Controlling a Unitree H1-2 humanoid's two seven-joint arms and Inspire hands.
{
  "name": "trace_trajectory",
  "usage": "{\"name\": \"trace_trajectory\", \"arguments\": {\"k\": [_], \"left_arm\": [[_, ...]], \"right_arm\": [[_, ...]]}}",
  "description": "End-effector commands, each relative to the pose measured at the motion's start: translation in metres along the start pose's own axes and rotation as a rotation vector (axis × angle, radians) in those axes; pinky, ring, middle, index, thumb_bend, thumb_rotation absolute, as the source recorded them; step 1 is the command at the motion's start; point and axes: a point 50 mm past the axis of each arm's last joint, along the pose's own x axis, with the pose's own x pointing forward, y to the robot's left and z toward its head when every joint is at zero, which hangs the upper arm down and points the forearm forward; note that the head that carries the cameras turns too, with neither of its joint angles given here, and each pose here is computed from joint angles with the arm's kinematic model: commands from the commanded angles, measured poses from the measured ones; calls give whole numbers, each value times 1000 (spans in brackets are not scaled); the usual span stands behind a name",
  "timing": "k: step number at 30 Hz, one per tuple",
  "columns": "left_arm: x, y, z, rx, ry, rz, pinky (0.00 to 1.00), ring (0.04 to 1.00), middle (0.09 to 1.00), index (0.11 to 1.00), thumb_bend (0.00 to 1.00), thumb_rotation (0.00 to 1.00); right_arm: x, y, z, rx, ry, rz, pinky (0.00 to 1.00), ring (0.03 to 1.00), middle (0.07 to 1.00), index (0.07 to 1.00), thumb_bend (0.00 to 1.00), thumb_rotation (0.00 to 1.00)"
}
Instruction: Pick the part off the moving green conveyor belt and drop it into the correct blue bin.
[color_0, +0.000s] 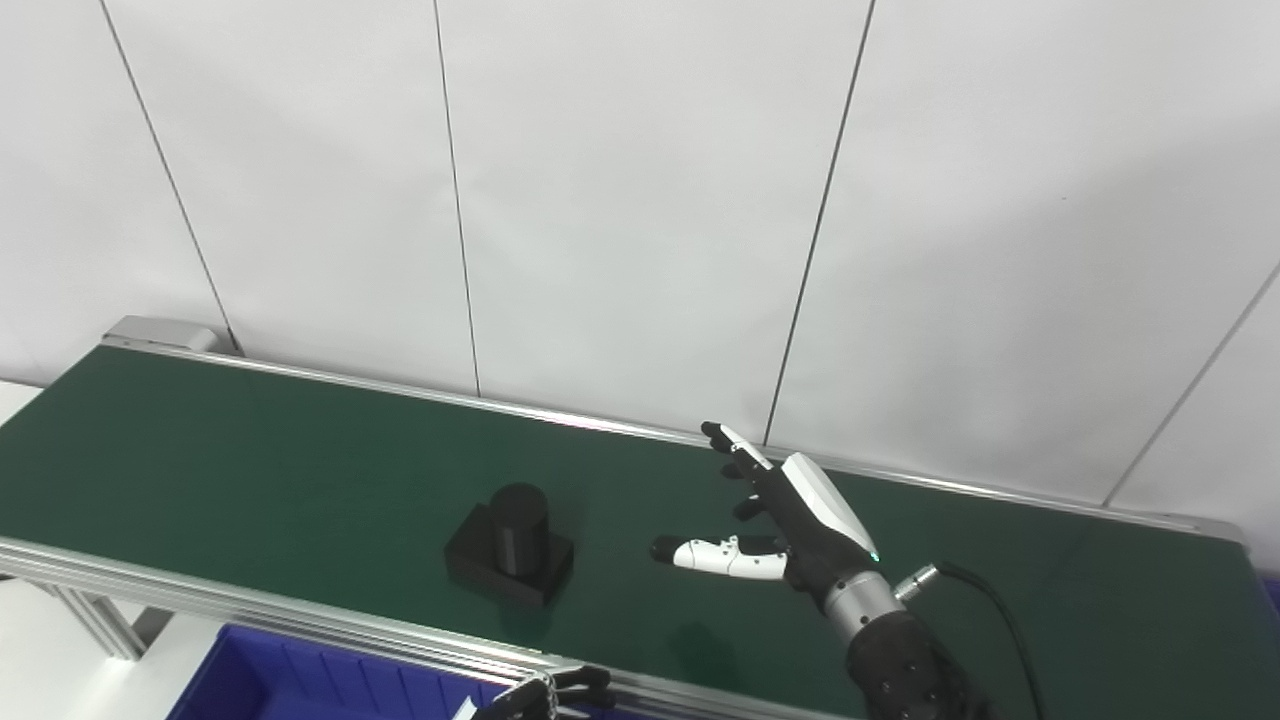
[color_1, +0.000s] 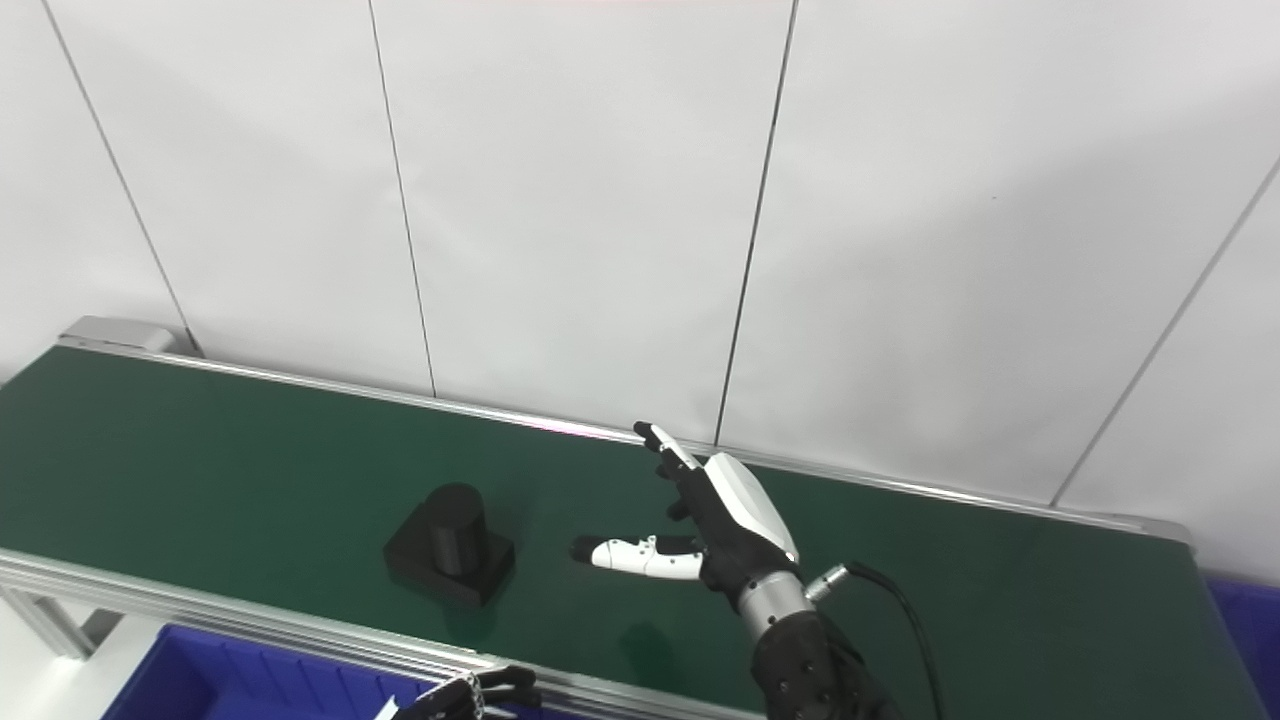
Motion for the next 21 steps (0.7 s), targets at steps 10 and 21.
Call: {"name": "trace_trajectory", "arguments": {"k": [10, 21], "left_arm": [[6, 0, 10, -26, -85, -2, 528, 612, 730, 746, 812, 303], [6, -3, 11, -20, -84, -2, 533, 625, 725, 734, 834, 296]], "right_arm": [[28, 2, 27, -88, -65, 23, 712, 863, 917, 965, 840, 551], [48, 23, 34, -181, -64, 113, 792, 899, 941, 968, 897, 544]]}}
